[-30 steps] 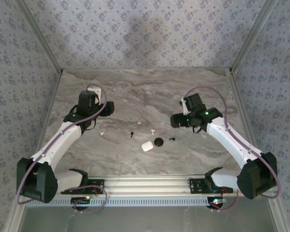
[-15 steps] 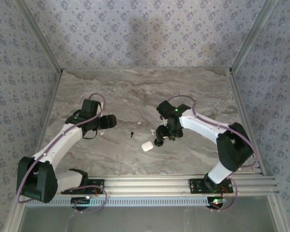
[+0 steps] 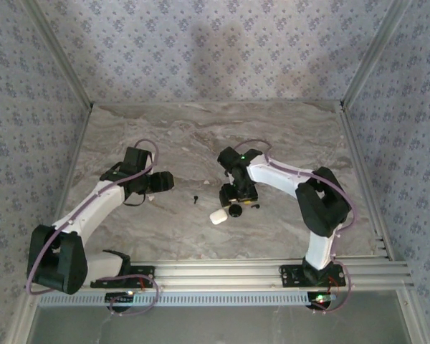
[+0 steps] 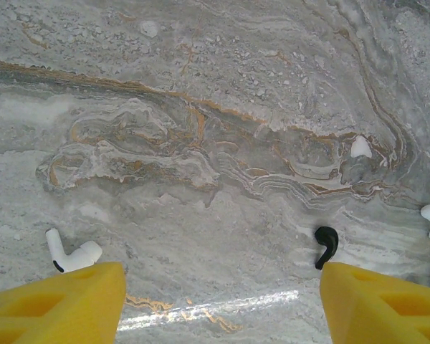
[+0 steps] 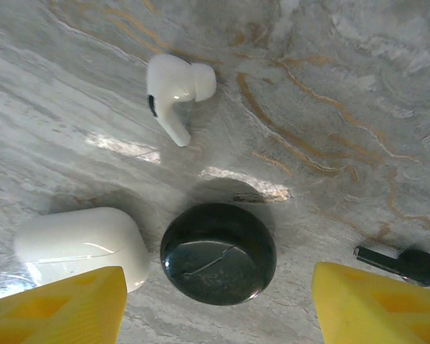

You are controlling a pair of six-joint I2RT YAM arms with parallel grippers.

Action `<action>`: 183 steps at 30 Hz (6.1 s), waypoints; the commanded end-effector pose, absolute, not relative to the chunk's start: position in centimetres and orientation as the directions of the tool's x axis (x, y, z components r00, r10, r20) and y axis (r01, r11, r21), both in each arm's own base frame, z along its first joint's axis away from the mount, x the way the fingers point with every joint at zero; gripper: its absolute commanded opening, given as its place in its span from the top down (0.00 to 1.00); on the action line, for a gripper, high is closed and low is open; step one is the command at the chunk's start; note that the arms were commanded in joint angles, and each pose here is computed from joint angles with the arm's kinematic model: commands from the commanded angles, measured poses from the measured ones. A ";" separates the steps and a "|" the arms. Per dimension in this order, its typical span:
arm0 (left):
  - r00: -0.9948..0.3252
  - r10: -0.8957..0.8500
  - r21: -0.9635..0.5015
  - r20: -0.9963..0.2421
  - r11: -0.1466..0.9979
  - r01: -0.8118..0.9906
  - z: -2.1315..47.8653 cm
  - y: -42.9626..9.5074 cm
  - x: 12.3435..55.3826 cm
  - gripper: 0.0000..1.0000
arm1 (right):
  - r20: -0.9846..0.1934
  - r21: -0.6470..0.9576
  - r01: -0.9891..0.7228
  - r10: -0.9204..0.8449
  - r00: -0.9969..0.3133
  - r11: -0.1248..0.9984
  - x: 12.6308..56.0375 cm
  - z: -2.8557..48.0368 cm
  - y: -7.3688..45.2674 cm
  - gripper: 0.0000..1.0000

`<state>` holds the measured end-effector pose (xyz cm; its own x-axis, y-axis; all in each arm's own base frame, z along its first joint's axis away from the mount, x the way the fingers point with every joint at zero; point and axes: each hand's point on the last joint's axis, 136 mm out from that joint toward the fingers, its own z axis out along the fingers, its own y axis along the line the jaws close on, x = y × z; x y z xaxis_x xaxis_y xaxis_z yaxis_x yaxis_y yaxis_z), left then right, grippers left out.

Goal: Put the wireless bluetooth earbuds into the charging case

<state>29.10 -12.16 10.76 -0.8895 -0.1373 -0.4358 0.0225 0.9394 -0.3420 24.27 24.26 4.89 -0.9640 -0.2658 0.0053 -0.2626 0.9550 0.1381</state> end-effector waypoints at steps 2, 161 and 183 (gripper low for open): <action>-0.894 -0.139 -0.350 -0.425 0.937 0.021 11.1 -12.5 29.2 0.28 | 0.083 0.097 -0.246 -0.254 -0.964 0.965 23.4 4.1 23.7 0.29; -0.035 0.099 -0.035 -0.994 0.004 0.999 25.6 -31.0 18.8 0.85 | -0.869 0.099 -0.986 -0.494 -0.018 -0.137 19.7 26.0 28.8 0.69; -0.029 0.114 -0.025 -0.993 0.035 0.999 25.7 -31.2 19.3 0.69 | -0.845 0.075 -0.990 -0.535 -0.001 -0.117 20.4 25.7 28.0 0.87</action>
